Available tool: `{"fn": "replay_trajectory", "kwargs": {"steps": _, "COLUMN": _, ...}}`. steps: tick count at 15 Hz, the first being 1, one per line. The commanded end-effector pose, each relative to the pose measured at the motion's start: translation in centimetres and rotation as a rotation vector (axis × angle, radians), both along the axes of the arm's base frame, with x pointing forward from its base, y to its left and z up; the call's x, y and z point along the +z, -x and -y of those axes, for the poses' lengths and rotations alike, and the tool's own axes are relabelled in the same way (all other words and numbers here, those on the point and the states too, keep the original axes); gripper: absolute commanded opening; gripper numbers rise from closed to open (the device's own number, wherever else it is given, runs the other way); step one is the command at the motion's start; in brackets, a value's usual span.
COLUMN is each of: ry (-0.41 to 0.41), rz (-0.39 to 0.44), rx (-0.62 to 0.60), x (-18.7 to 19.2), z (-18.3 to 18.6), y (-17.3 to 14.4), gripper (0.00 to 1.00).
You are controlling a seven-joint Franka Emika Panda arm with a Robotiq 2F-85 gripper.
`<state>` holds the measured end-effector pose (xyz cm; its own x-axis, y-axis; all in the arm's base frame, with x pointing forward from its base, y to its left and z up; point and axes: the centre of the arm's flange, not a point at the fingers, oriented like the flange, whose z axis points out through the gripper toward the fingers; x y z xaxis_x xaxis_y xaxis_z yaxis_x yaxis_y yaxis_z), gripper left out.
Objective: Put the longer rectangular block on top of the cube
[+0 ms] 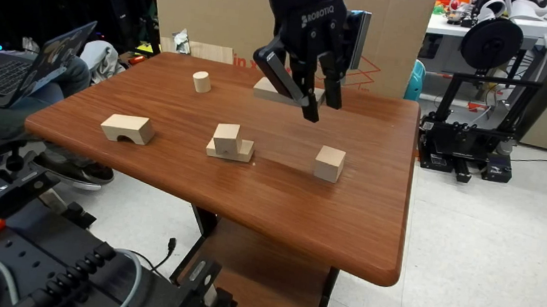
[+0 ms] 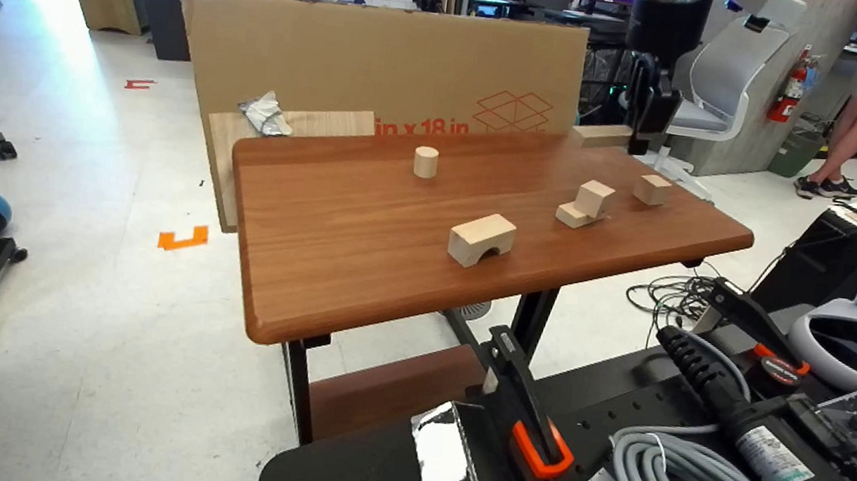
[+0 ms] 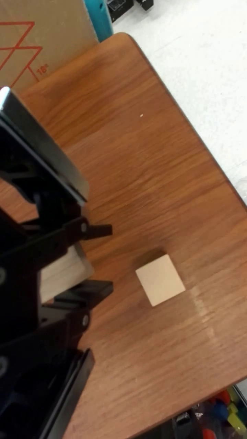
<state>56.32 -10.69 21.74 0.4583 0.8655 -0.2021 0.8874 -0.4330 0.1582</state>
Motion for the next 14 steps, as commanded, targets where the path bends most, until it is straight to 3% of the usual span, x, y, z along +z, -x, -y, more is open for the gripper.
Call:
{"fn": "replay_trajectory", "kwargs": {"steps": 1, "ry": 0.024, "rz": 0.018, "rx": 0.073, "x": 0.7, "z": -2.2, "y": 0.7, "gripper": 0.11}}
{"fn": "replay_trajectory", "kwargs": {"steps": 7, "ry": 0.023, "rz": -0.019, "rx": 0.136, "x": 0.2, "z": -4.4, "y": 1.4, "gripper": 0.11}}
{"fn": "replay_trajectory", "kwargs": {"steps": 14, "ry": 0.014, "rz": -0.033, "rx": 0.129, "x": 0.4, "z": -4.8, "y": 3.6, "gripper": 0.11}}
